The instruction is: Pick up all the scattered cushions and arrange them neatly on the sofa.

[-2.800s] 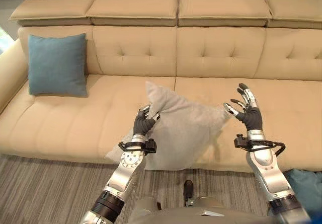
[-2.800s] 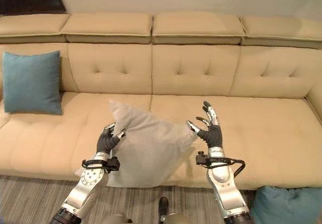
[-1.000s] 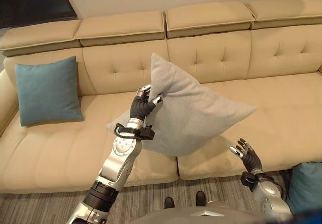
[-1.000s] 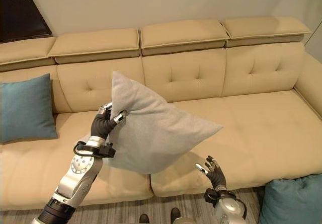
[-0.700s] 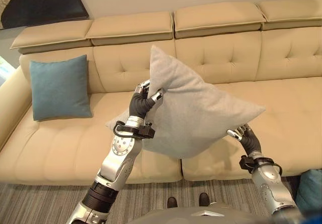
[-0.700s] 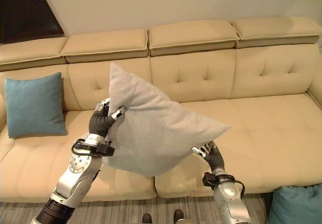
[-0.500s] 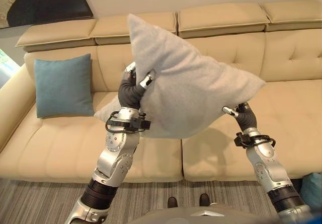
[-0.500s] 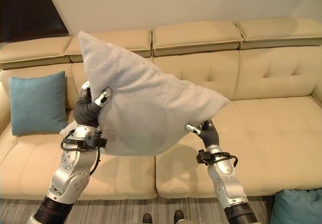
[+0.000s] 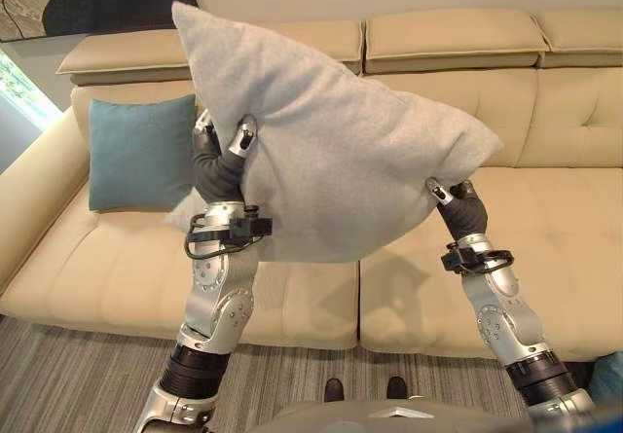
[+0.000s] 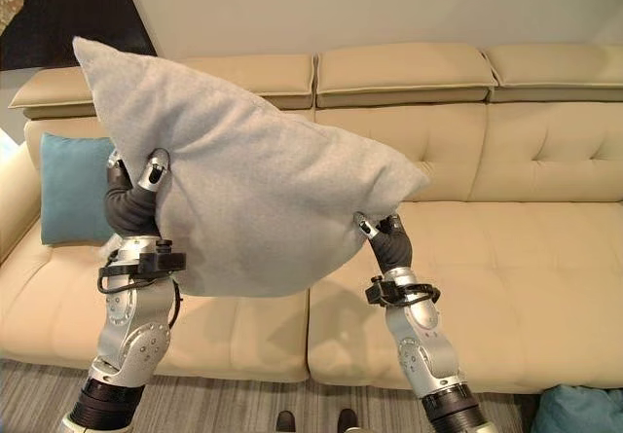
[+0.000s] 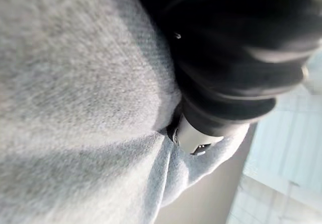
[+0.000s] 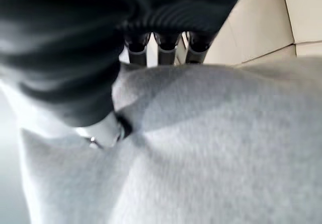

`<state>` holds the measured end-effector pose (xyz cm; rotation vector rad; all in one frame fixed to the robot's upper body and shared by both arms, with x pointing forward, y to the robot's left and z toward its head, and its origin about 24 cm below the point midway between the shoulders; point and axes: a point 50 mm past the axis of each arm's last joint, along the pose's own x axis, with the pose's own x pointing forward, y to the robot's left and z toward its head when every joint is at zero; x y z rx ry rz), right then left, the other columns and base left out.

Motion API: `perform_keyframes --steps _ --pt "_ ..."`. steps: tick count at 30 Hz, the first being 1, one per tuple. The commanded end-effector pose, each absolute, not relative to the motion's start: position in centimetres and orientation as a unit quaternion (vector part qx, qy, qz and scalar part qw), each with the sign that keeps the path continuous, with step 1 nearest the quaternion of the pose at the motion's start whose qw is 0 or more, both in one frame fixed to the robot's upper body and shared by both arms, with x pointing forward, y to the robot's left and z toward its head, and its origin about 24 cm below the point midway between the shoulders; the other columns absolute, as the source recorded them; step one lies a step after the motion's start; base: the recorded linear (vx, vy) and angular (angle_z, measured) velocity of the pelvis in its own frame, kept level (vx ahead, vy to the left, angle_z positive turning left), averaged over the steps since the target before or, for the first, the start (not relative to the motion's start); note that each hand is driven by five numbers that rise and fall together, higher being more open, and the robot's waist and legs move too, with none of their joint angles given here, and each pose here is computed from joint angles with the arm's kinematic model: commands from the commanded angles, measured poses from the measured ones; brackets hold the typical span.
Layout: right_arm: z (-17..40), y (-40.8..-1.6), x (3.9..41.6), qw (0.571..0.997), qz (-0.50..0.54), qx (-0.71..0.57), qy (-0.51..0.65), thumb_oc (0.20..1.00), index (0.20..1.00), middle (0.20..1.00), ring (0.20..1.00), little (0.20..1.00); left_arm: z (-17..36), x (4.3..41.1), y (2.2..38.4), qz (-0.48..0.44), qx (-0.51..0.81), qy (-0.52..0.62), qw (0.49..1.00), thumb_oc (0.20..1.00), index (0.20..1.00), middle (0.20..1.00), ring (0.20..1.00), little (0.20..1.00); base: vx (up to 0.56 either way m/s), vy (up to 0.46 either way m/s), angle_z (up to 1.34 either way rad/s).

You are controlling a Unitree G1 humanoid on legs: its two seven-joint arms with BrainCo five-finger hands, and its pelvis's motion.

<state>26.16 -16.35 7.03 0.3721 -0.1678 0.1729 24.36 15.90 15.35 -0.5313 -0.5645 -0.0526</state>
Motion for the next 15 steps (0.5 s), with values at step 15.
perform_keyframes --steps 15 --pt "9.5 -17.5 24.4 0.983 0.013 0.051 -0.178 0.200 0.200 0.200 0.200 0.200 9.1 24.6 12.8 -0.095 -0.226 -0.127 0.961 0.200 0.200 0.200 0.200 0.200 -0.03 -0.016 -0.05"
